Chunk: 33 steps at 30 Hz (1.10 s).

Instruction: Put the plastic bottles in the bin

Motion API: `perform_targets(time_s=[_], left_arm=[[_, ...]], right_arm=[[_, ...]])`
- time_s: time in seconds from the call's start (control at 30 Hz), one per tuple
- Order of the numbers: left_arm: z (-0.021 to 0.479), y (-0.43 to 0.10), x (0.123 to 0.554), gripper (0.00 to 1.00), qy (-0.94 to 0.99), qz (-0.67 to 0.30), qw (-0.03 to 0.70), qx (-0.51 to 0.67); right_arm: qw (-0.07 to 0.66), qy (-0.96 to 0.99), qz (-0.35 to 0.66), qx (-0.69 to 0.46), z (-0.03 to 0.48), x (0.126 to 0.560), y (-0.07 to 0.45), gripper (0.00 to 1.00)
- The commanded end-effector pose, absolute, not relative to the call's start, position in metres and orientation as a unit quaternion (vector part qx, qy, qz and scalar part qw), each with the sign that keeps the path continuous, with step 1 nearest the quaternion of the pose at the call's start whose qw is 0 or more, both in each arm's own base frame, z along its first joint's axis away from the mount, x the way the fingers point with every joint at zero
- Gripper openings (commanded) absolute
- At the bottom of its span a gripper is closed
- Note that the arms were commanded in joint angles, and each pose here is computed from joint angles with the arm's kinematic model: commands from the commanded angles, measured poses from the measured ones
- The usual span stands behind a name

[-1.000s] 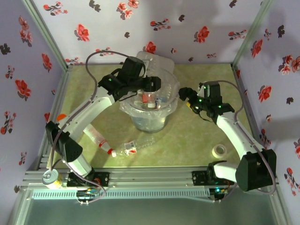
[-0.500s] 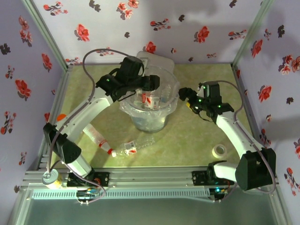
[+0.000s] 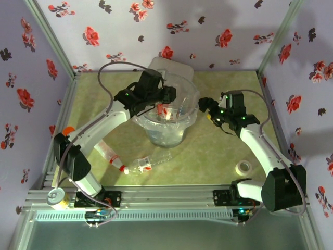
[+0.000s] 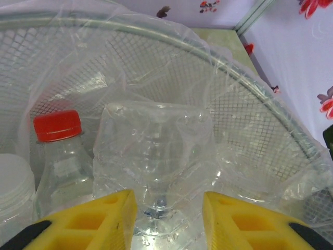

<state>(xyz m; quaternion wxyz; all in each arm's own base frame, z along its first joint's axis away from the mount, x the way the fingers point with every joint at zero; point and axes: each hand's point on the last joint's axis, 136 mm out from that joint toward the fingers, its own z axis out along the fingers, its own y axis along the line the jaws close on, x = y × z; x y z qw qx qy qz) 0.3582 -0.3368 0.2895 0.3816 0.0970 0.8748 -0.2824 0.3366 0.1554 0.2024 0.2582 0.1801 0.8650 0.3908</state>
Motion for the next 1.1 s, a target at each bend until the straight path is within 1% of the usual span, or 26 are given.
perform_targets(time_s=[0.0, 0.07, 0.1, 0.2, 0.4, 0.53, 0.7, 0.83, 0.9, 0.97, 1.07], left_arm=[[0.262, -0.344, 0.325, 0.40, 0.895, -0.292, 0.318, 0.112], [0.275, -0.340, 0.325, 0.40, 0.890, -0.291, 0.332, 0.116], [0.282, -0.339, 0.325, 0.42, 0.887, -0.289, 0.340, 0.119], [0.305, -0.333, 0.326, 0.53, 0.875, -0.286, 0.367, 0.134], [0.340, -0.317, 0.323, 0.64, 0.848, -0.289, 0.416, 0.155], [0.364, -0.297, 0.312, 0.68, 0.830, -0.277, 0.448, 0.183], [0.382, -0.251, 0.291, 0.72, 0.829, -0.247, 0.462, 0.194], [0.365, -0.201, 0.280, 0.73, 0.857, -0.218, 0.442, 0.151], [0.338, -0.179, 0.266, 0.75, 0.883, -0.196, 0.405, 0.137], [0.305, -0.161, 0.245, 0.78, 0.911, -0.176, 0.353, 0.120], [0.259, -0.146, 0.213, 0.84, 0.932, -0.178, 0.302, 0.095]], right_arm=[[0.269, 0.864, 0.393, 0.160, 0.212, 0.336, 0.160, 0.90], [0.268, 0.864, 0.395, 0.160, 0.212, 0.337, 0.161, 0.90], [0.268, 0.864, 0.396, 0.160, 0.212, 0.337, 0.161, 0.90], [0.271, 0.863, 0.396, 0.160, 0.214, 0.336, 0.160, 0.90], [0.274, 0.865, 0.389, 0.162, 0.213, 0.332, 0.157, 0.90], [0.272, 0.866, 0.387, 0.161, 0.212, 0.332, 0.156, 0.90], [0.272, 0.866, 0.387, 0.161, 0.212, 0.335, 0.157, 0.90], [0.270, 0.865, 0.390, 0.164, 0.210, 0.337, 0.158, 0.90], [0.271, 0.866, 0.387, 0.163, 0.209, 0.338, 0.157, 0.90], [0.274, 0.869, 0.378, 0.164, 0.209, 0.338, 0.155, 0.90], [0.277, 0.871, 0.371, 0.167, 0.206, 0.341, 0.152, 0.90]])
